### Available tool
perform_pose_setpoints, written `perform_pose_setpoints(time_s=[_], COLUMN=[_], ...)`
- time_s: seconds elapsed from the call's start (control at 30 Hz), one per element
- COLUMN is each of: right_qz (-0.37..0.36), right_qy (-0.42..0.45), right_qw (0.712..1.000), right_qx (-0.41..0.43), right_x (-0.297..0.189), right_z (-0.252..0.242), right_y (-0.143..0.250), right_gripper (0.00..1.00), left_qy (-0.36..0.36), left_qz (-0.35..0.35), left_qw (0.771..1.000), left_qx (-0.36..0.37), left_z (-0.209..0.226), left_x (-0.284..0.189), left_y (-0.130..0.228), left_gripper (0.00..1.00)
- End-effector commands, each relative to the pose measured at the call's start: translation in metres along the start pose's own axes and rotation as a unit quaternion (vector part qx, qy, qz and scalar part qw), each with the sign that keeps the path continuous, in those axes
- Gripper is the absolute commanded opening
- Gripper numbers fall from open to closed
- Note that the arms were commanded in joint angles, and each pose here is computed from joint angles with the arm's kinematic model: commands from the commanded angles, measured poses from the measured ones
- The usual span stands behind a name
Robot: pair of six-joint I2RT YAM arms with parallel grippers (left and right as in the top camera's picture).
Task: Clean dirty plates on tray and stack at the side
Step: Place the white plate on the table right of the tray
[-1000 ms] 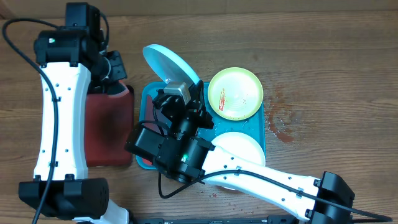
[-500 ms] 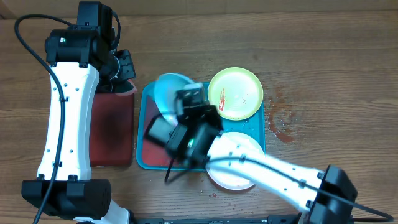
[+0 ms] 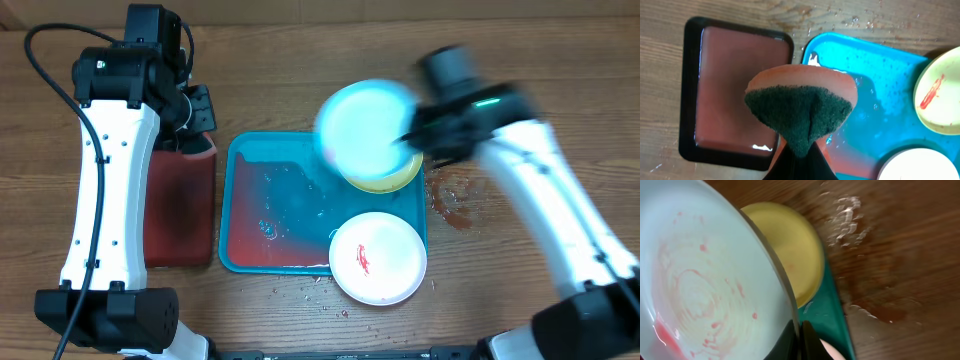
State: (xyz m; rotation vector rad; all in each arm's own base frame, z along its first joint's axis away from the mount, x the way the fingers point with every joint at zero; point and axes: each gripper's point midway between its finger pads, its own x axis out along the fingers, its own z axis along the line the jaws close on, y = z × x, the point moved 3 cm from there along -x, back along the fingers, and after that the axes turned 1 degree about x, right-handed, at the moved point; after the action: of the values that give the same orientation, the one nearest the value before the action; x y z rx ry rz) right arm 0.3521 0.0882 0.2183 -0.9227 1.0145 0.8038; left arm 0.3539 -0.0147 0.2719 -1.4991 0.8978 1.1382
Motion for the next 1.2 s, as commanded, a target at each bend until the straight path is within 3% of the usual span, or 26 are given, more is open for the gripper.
perform_pose_setpoints(time_s=[0.0, 0.13, 0.33, 0.57, 0.77, 0.83, 0.9, 0.93, 1.17], right_qz=[0.01, 0.003, 0.035, 0.049, 0.014, 0.005, 0.009, 0.015, 0.118], right_qy=[-0.054, -0.02, 0.034, 0.05, 0.095, 0.101, 0.101, 0.102, 0.002], right_qw=[0.996, 0.989, 0.974, 0.968, 0.966, 0.966, 0.966, 0.966, 0.977], right_qx=[0.067, 0.149, 0.223, 0.242, 0.239, 0.237, 0.236, 0.237, 0.179], right_x=[-0.022, -0.017, 0.016, 0.066, 0.092, 0.099, 0.099, 0.097, 0.062], right_z=[-0.048, -0.115, -0.178, -0.205, -0.228, -0.232, -0.232, -0.231, -0.189], right_y=[-0.025, -0.04, -0.018, 0.012, 0.018, 0.019, 0.02, 0.022, 0.037], right_gripper=[0.04, 0.04, 0.04, 0.04, 0.04, 0.18, 0.43, 0.49, 0.55], left_qy=[-0.003, 0.001, 0.006, 0.011, 0.015, 0.014, 0.014, 0.014, 0.015], left_qz=[-0.011, -0.009, -0.007, -0.002, -0.001, -0.003, -0.006, -0.006, -0.007], left_qw=[1.0, 1.0, 1.0, 1.0, 1.0, 1.0, 1.0, 1.0, 1.0], left_qx=[0.014, 0.014, 0.014, 0.013, 0.013, 0.013, 0.013, 0.013, 0.013], left_z=[0.002, 0.0, -0.001, -0.002, -0.004, -0.003, -0.004, -0.004, -0.004], left_x=[-0.01, -0.009, -0.009, -0.009, -0.009, -0.009, -0.009, -0.009, -0.009], left_y=[0.0, 0.001, 0.001, 0.003, 0.003, 0.003, 0.002, 0.001, 0.001], left_gripper=[0.04, 0.04, 0.04, 0.04, 0.04, 0.04, 0.04, 0.04, 0.04])
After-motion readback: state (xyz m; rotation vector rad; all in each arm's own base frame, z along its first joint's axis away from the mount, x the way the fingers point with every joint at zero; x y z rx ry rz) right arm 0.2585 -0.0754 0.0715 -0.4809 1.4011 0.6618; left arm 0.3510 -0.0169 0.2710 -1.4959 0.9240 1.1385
